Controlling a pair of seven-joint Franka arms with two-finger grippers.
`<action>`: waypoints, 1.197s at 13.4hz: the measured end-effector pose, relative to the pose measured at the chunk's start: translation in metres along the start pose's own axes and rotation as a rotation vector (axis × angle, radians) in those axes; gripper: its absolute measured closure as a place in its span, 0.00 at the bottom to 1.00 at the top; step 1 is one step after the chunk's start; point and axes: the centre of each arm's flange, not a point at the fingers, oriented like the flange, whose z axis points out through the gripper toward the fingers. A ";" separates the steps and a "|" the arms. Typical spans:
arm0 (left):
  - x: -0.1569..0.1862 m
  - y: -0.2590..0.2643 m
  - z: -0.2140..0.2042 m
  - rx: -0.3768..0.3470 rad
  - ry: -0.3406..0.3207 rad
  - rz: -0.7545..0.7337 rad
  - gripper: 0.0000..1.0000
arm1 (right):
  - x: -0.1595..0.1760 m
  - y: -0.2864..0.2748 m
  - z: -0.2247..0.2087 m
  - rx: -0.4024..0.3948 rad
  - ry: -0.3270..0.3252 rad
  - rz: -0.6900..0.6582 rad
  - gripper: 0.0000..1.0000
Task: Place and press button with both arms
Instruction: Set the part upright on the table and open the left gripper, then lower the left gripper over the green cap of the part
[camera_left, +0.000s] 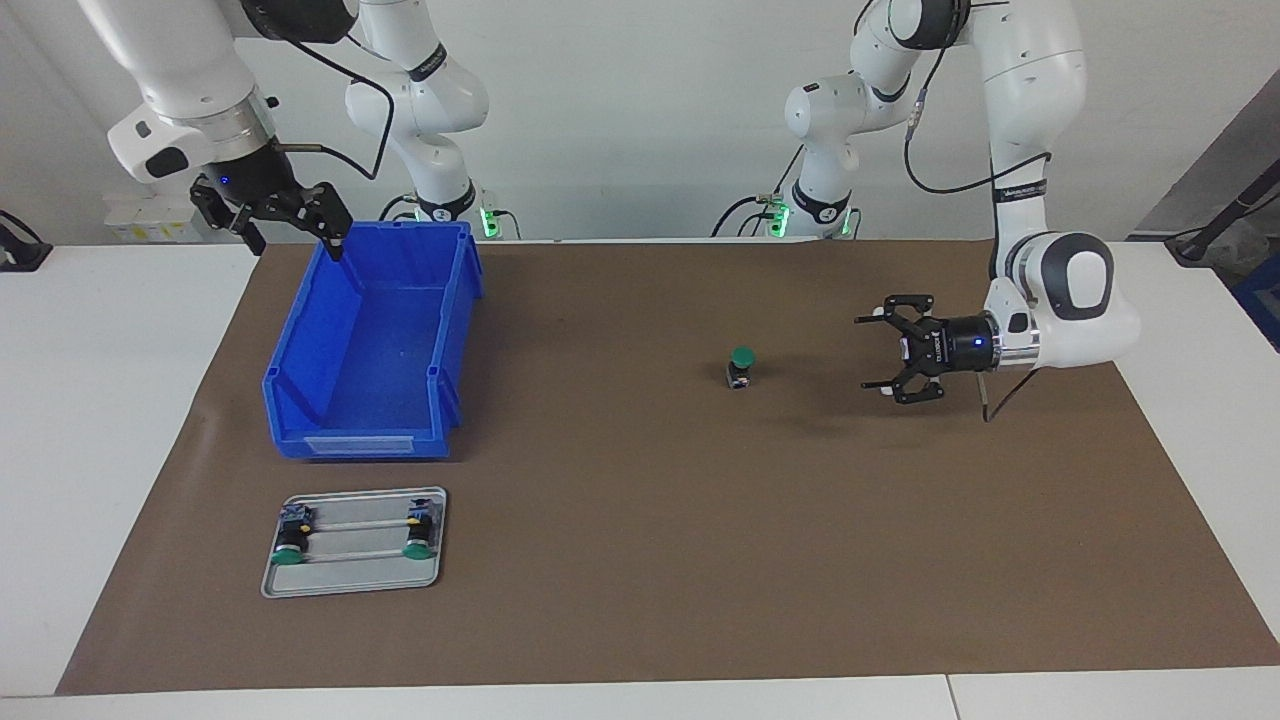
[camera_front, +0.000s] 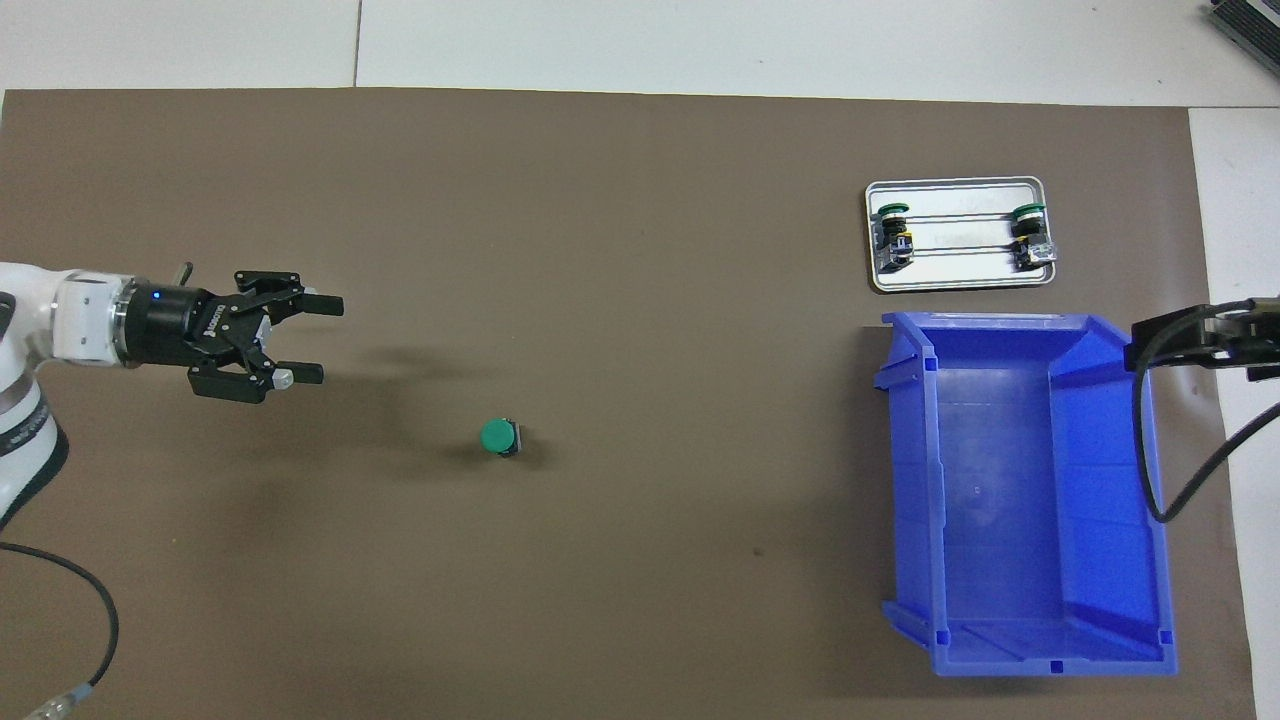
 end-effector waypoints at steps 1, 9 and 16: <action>0.029 0.014 -0.013 0.034 -0.081 -0.051 0.02 | 0.000 0.000 0.000 0.000 0.000 0.000 0.00; 0.183 0.125 0.052 0.451 -0.531 -0.450 0.03 | 0.000 0.000 0.000 0.000 0.000 0.000 0.00; 0.200 0.161 0.216 0.988 -0.630 -0.675 0.07 | 0.000 0.000 0.000 0.000 0.000 0.000 0.00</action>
